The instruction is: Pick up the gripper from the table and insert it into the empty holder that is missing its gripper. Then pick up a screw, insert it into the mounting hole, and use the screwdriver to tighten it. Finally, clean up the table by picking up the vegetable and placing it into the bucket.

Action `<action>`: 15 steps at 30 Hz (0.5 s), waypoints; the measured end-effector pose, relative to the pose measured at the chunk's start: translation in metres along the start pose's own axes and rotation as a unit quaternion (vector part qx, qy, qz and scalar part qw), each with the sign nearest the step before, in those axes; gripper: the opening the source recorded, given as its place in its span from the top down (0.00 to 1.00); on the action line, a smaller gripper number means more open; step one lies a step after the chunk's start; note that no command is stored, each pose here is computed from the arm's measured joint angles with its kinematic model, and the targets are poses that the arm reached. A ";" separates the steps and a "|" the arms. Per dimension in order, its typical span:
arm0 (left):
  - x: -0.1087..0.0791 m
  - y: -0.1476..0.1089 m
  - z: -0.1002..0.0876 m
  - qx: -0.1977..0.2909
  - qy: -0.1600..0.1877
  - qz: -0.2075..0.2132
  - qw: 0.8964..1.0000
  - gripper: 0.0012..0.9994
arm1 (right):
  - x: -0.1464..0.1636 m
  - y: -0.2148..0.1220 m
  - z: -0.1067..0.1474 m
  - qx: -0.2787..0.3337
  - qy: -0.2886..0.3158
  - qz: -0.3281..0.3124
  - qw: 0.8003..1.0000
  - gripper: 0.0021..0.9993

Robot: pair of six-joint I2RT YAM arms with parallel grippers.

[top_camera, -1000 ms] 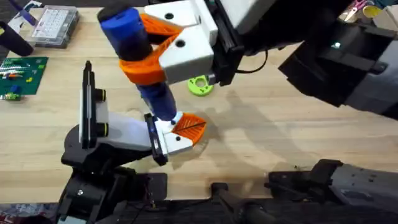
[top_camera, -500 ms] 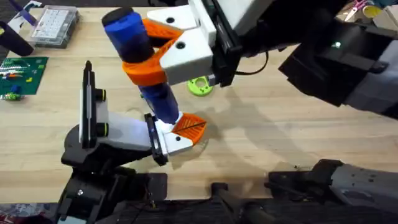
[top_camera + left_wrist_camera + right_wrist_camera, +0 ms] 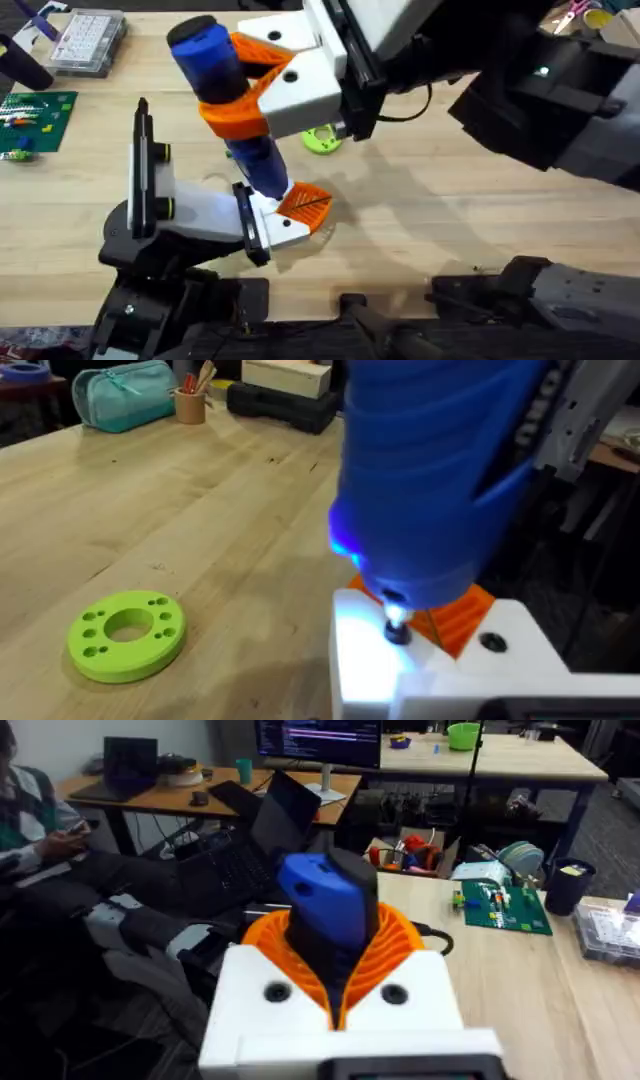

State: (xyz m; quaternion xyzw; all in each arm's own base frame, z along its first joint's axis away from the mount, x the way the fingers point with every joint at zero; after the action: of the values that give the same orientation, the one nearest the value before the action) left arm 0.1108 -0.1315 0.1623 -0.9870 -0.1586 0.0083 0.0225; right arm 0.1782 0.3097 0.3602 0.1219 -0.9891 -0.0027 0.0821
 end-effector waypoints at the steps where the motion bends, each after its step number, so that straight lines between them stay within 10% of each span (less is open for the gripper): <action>1: 0.000 0.000 0.000 0.000 0.000 0.000 1.000 0.99 | 0.000 0.000 0.000 0.000 0.000 0.000 1.000 0.98; 15: -0.001 0.000 0.000 0.000 -0.003 0.004 1.000 0.99 | -0.001 -0.001 0.003 0.006 0.006 0.004 1.000 0.98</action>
State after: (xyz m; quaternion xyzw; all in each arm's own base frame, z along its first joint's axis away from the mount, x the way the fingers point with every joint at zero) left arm 0.1099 -0.1318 0.1621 -0.9876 -0.1549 0.0110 0.0223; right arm 0.1785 0.3090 0.3574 0.1189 -0.9890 0.0047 0.0875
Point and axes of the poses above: each hand's point on the last joint's axis, 136 mm out from that joint toward the fingers, its own y axis out along the fingers, its own x axis along the line the jaws close on, z = x × y, the point moved 5 cm from there along -y, back along the fingers, and after that the axes turned 9 degrees about y, right-handed, at the moved point
